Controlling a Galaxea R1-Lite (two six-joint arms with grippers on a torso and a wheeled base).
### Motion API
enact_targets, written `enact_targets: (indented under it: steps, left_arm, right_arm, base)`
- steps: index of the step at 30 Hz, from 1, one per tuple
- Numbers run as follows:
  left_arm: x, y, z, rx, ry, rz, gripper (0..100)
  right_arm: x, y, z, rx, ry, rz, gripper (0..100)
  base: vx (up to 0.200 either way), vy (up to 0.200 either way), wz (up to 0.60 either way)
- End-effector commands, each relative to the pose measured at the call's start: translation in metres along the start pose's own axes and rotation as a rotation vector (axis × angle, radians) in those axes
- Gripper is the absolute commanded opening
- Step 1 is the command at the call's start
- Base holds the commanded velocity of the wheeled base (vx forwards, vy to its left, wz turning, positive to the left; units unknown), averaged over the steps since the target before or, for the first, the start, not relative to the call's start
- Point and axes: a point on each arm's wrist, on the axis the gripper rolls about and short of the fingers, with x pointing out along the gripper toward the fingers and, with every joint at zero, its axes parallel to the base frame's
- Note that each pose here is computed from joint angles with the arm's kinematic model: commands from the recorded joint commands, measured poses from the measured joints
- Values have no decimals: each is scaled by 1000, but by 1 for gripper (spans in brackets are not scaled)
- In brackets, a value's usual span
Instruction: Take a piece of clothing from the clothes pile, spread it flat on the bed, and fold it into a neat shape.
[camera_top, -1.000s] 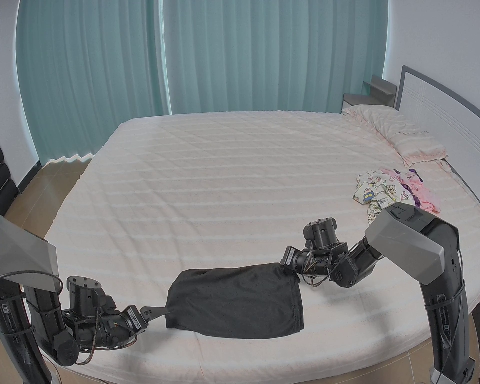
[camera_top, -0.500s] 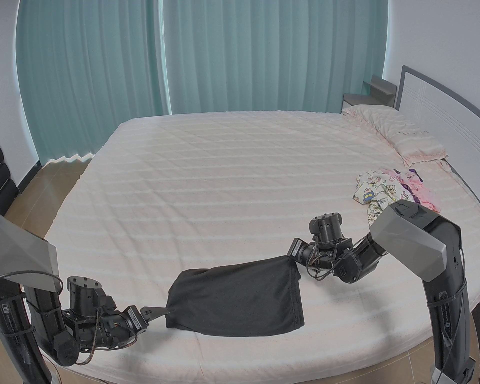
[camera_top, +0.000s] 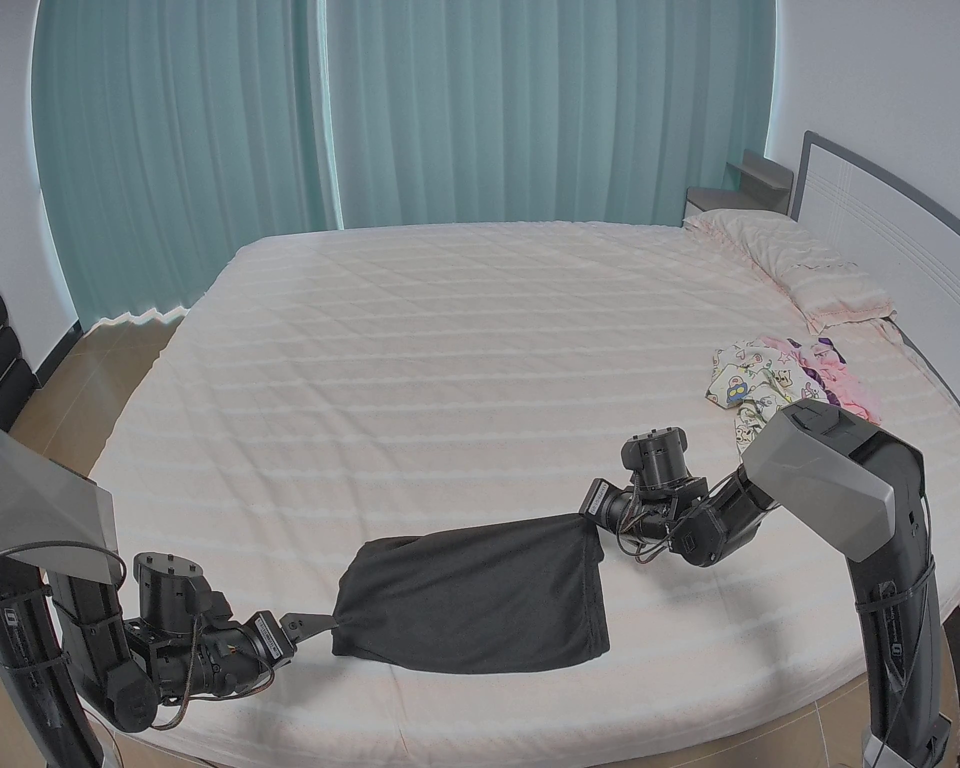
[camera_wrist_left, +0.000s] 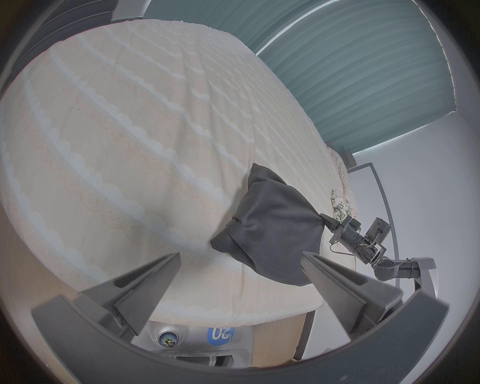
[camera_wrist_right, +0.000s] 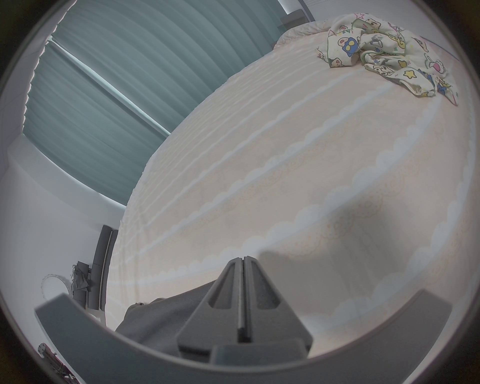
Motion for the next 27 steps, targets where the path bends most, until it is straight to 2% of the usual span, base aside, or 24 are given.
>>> enact_targets:
  steps: [1, 9, 10, 16, 20, 23, 27]
  left_arm:
    - [-2, 2, -3, -5, 11, 13, 100]
    - [-2, 2, -3, -5, 11, 13, 100]
    - [-2, 2, -3, -6, 12, 12, 100]
    - [-3, 1, -2, -7, 4, 7, 100]
    - [-7, -2, 0, 0, -17, -8, 100]
    - [-22, -16, 8, 33, -91, -85, 100]
    - [-52, -36, 20, 85, -241, -198, 100]
  right_arm:
    - [1, -1, 0, 1, 0, -1, 0]
    - [3, -3, -3, -1, 8, -9, 0]
    - [3, -3, -3, -1, 10, -9, 100]
    - [-3, -5, 0, 5, 5, -18, 100]
    - [-29, -5, 22, 31, -36, -12, 100]
    - [-81, -3, 42, 53, -85, -3, 100]
    - [-150, 3, 49, 50, -142, 36, 100]
  base:
    - [0, 0, 0]
    - [0, 0, 0]
    - [0, 0, 0]
    - [0, 0, 0]
    - [0, 0, 0]
    - [0, 0, 0]
    - [0, 0, 0]
